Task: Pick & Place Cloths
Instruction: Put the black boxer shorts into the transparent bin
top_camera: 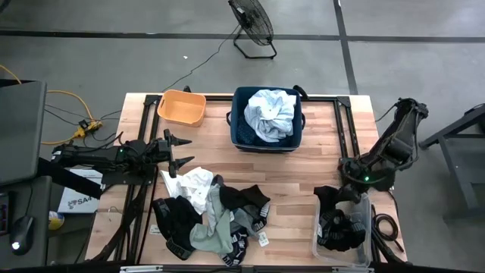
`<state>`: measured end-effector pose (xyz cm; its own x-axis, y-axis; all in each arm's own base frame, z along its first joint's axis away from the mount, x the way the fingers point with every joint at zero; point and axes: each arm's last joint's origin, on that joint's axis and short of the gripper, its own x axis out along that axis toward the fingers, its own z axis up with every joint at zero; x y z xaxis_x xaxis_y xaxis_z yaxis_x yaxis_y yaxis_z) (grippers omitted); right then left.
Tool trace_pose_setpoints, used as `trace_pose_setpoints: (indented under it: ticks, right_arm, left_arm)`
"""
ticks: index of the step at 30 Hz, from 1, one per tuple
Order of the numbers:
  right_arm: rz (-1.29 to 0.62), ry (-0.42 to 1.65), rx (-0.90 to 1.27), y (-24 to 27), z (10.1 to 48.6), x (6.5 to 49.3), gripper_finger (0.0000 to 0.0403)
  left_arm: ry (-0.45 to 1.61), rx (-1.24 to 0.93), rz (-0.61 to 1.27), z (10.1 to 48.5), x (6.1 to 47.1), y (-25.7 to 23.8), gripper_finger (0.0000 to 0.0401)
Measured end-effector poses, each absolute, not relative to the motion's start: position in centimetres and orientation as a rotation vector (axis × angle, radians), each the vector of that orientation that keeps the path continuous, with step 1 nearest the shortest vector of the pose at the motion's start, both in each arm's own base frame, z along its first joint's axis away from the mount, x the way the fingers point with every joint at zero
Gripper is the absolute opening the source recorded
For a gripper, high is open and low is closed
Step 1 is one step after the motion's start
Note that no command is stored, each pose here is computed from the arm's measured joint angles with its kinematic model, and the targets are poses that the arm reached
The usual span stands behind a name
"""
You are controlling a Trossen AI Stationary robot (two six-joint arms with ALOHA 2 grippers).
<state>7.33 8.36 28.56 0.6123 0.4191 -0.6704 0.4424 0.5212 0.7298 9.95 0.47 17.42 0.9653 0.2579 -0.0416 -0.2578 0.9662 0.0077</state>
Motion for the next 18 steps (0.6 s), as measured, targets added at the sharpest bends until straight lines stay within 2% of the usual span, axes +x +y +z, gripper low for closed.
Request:
trace_pose_setpoints:
  ticks: [7, 14, 18]
  right_arm:
    - [0.017, 0.782, 0.926, 6.0, 30.3, 6.2, 0.0183]
    - [0.005, 0.858, 0.589, 4.7, 29.1, 5.5, 0.0183]
    - [0.059, 0.888, 0.460, 5.1, 29.0, 5.8, 0.0183]
  left_arm:
    - [0.043, 0.003, 0.261, 17.4, 9.9, 0.5, 0.0305]
    - [0.043, 0.002, 0.261, 17.4, 9.9, 0.5, 0.0305]
    - [0.042, 0.002, 0.261, 17.4, 9.9, 0.5, 0.0305]
